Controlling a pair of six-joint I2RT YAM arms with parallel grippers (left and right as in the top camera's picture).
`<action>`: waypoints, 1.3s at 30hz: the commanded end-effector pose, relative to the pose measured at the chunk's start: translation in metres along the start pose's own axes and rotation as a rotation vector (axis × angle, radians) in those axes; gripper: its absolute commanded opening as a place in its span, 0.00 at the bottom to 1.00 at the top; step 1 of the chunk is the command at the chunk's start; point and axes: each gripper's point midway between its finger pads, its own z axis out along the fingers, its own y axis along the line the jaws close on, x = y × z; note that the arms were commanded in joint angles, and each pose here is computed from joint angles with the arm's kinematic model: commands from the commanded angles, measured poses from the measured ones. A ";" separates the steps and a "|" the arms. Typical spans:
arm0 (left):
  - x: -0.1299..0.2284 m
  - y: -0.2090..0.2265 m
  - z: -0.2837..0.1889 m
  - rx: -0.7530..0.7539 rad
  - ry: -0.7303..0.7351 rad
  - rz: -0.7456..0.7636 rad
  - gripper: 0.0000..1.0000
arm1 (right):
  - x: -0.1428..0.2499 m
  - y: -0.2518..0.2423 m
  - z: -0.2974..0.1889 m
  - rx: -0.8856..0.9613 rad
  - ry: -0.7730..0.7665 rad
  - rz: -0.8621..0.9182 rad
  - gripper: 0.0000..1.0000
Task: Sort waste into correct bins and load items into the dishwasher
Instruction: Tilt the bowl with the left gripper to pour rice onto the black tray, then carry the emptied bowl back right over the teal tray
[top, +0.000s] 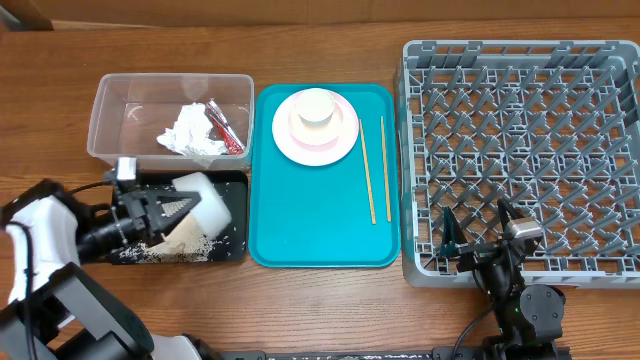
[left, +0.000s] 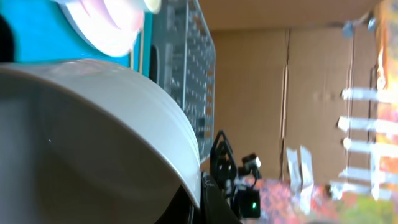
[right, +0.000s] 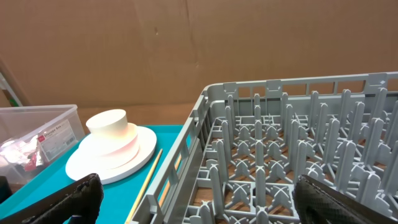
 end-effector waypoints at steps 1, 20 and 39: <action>0.017 -0.010 0.018 -0.002 0.089 0.070 0.04 | 0.001 -0.001 0.000 0.006 -0.009 0.000 1.00; 0.087 -0.074 0.121 0.251 0.452 0.223 0.04 | 0.001 -0.001 0.000 0.006 -0.009 -0.001 1.00; 0.054 0.035 0.174 -0.884 0.378 0.347 0.04 | 0.001 -0.001 0.000 0.006 -0.009 0.000 1.00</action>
